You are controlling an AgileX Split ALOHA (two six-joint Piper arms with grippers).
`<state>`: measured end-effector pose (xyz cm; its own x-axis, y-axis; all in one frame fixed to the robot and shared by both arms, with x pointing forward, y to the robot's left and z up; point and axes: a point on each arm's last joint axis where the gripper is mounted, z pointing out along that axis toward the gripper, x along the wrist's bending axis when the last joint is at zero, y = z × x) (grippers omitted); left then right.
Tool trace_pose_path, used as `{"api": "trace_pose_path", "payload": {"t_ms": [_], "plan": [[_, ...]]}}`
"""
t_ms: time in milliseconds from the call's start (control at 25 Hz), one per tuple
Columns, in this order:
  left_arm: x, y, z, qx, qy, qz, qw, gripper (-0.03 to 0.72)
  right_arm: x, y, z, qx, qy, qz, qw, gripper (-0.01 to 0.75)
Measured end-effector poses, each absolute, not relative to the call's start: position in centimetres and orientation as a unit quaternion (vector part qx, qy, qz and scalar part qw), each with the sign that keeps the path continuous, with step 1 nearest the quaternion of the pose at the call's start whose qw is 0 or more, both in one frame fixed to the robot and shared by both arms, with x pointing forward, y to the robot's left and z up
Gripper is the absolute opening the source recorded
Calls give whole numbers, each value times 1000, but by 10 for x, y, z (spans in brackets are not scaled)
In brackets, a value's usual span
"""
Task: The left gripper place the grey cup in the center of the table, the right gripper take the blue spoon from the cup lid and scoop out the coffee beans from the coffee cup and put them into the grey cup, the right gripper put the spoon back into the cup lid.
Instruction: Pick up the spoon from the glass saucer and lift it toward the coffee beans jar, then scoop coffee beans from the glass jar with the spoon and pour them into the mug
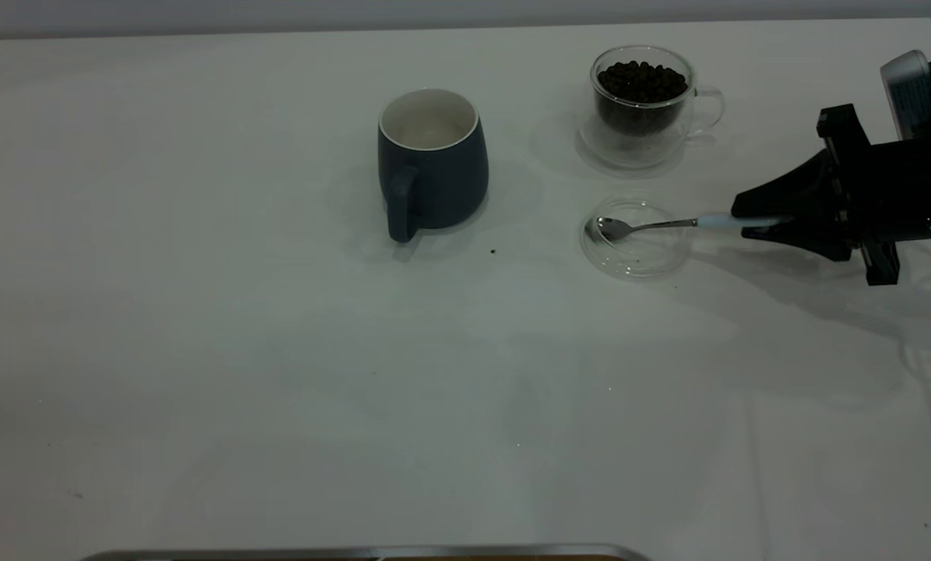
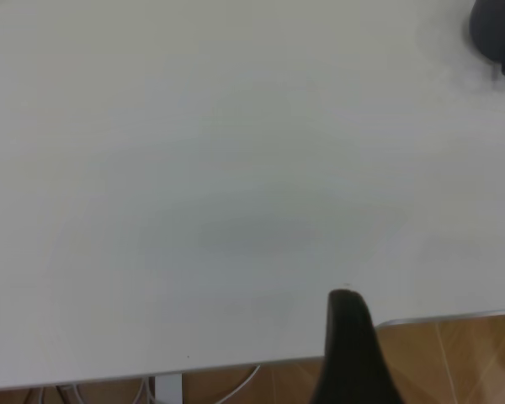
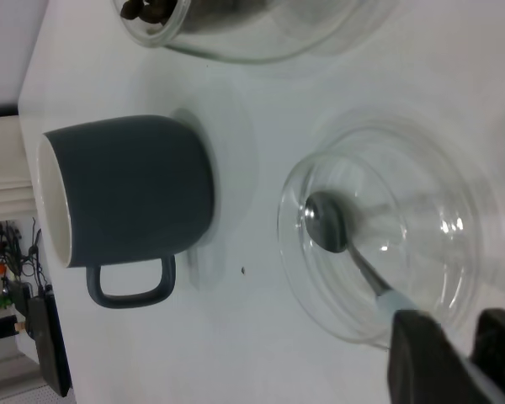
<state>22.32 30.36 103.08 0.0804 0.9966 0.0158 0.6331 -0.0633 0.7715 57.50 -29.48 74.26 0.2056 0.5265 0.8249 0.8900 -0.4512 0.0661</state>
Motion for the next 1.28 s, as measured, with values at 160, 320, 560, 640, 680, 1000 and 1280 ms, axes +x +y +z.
{"api": "trace_pose_path", "payload": {"t_ms": [160, 320, 560, 640, 680, 1000, 1280], "plan": [[223, 304, 1031, 667, 611, 294, 309, 567, 574, -293, 745, -730, -490, -421, 225, 107], [223, 304, 1031, 667, 611, 294, 309, 567, 574, -292, 753, -710, -517, -420, 227, 107], [223, 304, 1031, 667, 611, 294, 309, 567, 578, -293, 781, -691, -542, -424, 221, 107], [223, 304, 1031, 667, 611, 294, 309, 567, 578, -293, 793, -685, -549, -429, 213, 107], [223, 304, 1031, 667, 611, 294, 309, 567, 578, -293, 800, -683, -552, -431, 207, 107], [223, 304, 1031, 667, 611, 294, 309, 567, 590, -301, 850, -663, -573, -472, 96, 107], [223, 304, 1031, 666, 612, 294, 309, 567, 619, -308, 872, -628, -603, -492, 2, 107]]}}
